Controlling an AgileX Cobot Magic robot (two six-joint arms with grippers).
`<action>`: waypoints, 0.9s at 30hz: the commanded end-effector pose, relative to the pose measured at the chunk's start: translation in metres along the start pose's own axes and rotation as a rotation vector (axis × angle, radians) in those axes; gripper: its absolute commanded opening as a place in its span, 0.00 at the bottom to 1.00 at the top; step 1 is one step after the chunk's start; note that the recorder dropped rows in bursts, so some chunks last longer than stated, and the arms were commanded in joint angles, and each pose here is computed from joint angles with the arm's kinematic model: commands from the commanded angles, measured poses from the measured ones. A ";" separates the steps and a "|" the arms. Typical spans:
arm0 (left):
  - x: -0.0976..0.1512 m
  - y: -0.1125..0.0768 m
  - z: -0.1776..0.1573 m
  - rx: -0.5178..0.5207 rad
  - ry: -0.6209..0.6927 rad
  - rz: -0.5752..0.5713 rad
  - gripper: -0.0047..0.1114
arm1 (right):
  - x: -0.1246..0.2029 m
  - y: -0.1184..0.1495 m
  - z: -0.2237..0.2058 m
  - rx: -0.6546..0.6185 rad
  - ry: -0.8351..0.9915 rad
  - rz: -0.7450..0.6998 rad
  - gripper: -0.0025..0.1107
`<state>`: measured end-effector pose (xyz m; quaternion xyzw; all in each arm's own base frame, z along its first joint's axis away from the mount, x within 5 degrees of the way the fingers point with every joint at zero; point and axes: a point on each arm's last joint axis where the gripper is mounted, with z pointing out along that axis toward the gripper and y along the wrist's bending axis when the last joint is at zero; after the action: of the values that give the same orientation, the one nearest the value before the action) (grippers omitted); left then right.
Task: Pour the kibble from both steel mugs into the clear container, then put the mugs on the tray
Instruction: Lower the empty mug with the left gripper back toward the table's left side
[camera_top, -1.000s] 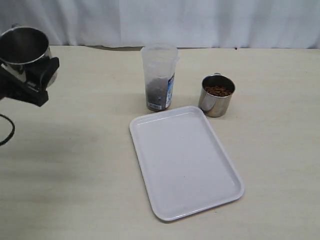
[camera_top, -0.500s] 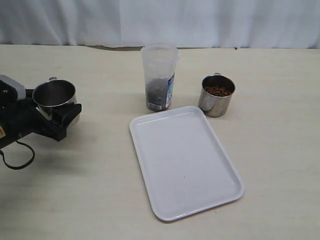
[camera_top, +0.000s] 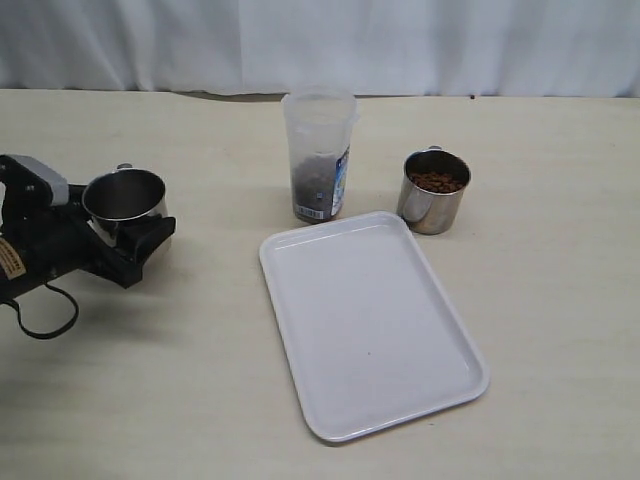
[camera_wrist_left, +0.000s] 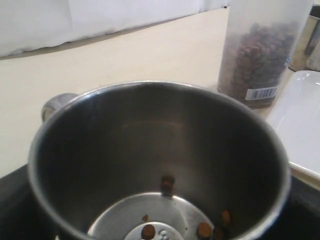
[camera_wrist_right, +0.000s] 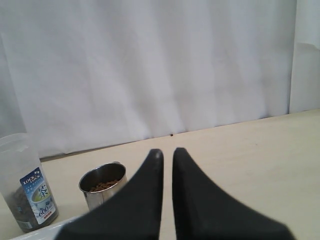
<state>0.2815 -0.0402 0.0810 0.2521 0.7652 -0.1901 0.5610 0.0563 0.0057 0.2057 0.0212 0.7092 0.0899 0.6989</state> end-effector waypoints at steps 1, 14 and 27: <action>0.010 0.005 0.009 0.007 0.000 -0.050 0.04 | 0.001 0.000 0.000 -0.002 -0.001 -0.005 0.07; 0.021 0.006 0.012 0.007 0.053 -0.057 0.04 | 0.001 0.000 0.000 -0.002 -0.001 -0.005 0.07; 0.025 0.005 0.019 0.058 0.024 -0.054 0.20 | 0.001 0.000 0.000 -0.002 -0.001 -0.005 0.07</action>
<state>0.2935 -0.0415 0.0516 0.2475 0.7780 -0.2133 0.5367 0.0563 0.0057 0.2057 0.0212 0.7092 0.0899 0.6989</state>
